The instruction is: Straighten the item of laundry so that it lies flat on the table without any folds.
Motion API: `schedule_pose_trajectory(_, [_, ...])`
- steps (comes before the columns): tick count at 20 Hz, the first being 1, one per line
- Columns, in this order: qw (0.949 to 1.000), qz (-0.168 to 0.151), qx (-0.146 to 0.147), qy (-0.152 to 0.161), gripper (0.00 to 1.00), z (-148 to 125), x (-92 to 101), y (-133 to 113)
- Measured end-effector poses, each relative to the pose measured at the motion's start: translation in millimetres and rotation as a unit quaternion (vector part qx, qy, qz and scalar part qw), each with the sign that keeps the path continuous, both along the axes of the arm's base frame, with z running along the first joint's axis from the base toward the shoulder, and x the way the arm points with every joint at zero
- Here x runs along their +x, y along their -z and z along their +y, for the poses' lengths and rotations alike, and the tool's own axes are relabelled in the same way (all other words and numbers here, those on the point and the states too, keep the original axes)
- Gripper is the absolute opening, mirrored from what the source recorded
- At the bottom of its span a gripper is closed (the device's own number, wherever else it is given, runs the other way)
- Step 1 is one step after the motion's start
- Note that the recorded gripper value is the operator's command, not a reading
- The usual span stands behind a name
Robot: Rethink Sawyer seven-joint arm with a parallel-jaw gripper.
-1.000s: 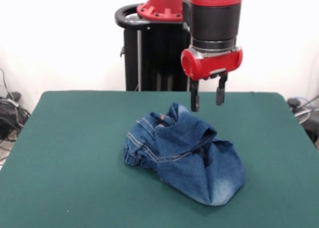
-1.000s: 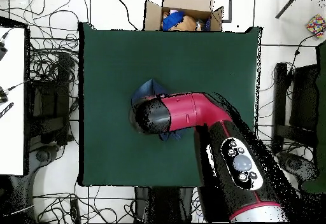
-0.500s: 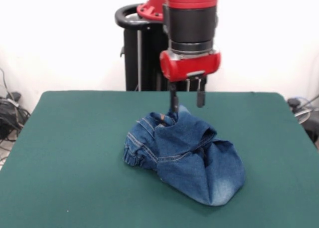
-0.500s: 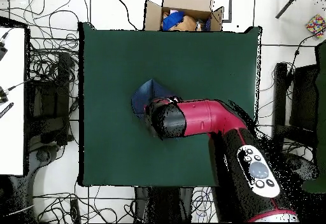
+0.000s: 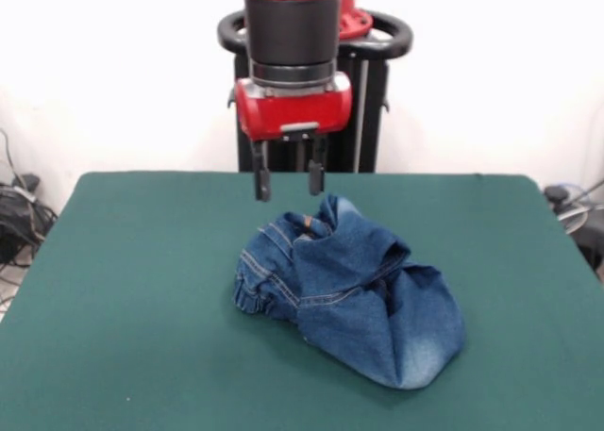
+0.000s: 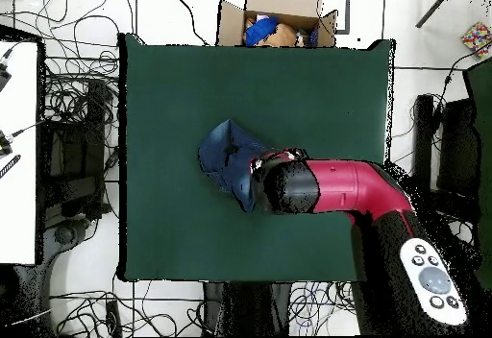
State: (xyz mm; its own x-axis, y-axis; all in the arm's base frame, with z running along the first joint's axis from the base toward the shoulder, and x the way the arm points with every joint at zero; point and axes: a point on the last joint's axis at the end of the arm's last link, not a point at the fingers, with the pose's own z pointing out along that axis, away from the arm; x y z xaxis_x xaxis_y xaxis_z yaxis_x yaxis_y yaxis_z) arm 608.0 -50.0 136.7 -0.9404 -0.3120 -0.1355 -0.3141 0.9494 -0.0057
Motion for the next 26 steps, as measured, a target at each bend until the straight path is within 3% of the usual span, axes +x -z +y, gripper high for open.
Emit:
schedule_pose_trajectory(14, [1.0000,0.002,0.001,0.007,1.00,-8,-1.5,3])
schedule_pose_trajectory(26, [0.9987,0.037,0.031,0.013,1.00,-1,-8.9,49])
